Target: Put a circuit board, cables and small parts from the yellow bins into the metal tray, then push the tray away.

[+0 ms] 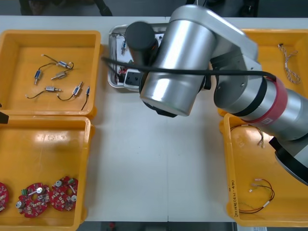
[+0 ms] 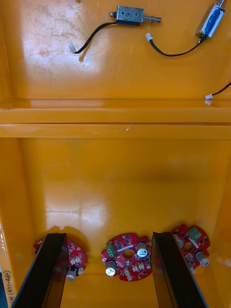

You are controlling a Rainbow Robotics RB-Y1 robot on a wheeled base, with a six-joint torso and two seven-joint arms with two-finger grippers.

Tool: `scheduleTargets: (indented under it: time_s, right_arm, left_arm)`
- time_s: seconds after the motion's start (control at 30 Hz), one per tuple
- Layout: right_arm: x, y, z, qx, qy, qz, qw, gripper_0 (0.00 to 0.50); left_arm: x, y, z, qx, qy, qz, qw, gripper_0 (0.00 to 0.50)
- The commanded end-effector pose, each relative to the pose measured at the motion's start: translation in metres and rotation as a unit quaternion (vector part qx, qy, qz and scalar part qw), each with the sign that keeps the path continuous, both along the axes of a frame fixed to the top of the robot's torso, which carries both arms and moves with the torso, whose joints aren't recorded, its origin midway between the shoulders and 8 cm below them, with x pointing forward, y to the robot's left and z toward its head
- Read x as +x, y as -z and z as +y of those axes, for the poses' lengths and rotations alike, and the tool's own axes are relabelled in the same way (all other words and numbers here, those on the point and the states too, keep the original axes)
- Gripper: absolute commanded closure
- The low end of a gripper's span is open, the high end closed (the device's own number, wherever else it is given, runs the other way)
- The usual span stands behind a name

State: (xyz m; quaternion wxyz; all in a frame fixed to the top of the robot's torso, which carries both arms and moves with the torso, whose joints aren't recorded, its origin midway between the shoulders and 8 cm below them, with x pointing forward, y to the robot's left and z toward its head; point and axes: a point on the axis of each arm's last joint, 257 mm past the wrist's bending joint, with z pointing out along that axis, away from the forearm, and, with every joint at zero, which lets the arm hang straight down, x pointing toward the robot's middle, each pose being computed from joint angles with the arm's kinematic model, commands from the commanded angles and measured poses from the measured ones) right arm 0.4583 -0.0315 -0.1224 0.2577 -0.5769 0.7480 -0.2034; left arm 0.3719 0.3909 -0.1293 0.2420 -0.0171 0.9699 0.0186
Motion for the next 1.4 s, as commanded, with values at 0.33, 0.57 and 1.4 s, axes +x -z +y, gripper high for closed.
scheduleTargets:
  time_s: [0.33, 0.57, 1.4]
  right_arm:
    - [-0.007, -0.06, -0.057, 0.23, 0.131, 0.009, 0.964, 0.0]
    - [0.006, -0.088, -0.135, 0.314, 0.24, -0.004, 0.919, 0.0]
    - [-0.016, -0.043, -0.36, 0.339, 0.481, -0.001, 0.809, 0.0]
  left_arm:
    - [-0.005, -0.014, 0.013, 0.036, 0.016, -0.007, 0.9992, 0.0]
    - [-0.005, -0.014, 0.013, 0.036, 0.016, -0.007, 0.9992, 0.0]
    - [-0.005, -0.014, 0.013, 0.036, 0.016, -0.007, 0.9992, 0.0]
